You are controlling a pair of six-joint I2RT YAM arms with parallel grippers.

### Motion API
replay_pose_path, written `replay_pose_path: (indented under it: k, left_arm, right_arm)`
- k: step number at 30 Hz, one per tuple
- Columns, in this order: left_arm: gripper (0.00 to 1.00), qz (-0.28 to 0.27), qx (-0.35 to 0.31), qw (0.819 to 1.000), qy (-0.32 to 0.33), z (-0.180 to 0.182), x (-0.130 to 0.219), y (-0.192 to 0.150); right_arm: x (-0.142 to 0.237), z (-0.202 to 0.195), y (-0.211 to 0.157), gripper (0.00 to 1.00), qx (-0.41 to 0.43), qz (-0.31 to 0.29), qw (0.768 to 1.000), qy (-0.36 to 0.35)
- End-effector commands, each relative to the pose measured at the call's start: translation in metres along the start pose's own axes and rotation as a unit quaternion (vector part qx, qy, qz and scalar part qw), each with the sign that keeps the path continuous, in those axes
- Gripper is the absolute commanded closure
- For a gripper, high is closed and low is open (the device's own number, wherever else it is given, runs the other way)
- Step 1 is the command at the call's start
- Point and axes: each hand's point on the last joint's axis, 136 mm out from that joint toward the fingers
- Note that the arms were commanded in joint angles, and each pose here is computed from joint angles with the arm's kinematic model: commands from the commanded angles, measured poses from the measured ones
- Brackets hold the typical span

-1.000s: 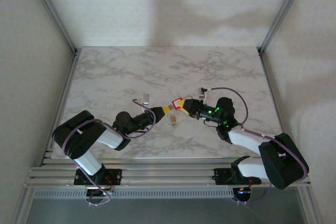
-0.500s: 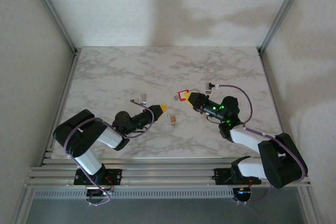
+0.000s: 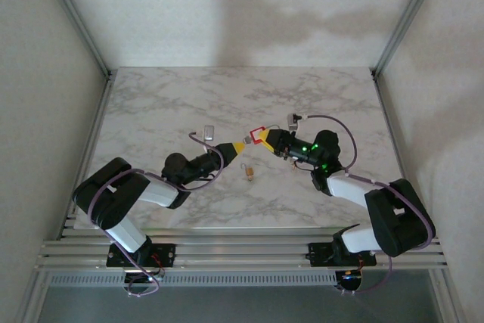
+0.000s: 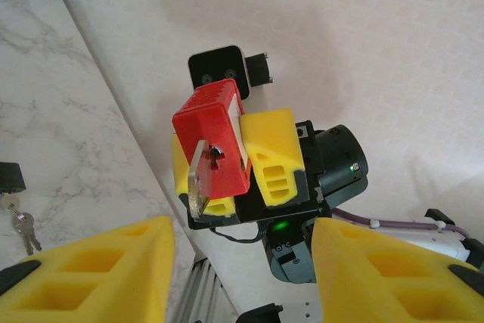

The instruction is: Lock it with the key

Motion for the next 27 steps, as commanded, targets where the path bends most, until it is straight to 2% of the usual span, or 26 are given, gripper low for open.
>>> replay_pose_path:
  k: [1, 27]
  left_arm:
    - [0.49, -0.003, -0.039, 0.998, -0.048, -0.0298, -0.0017, 0.0095]
    - [0.52, 0.0, -0.035, 0.999, -0.036, -0.022, -0.0025, 0.0114]
  right_arm:
    - [-0.0072, 0.0174, 0.0038, 1.0, 0.02, 0.012, 0.999, 0.031]
    - [-0.0166, 0.0182, -0.0054, 1.0, 0.022, 0.032, 0.999, 0.034]
Point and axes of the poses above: each hand's point on the last joint's axis, 136 mm out from that joint toward the fingers, its own x axis back along the fingers, its own z axis along the line the jaws close on, y = z × x, and after that the axes turned 10 degrees about x, right-handed
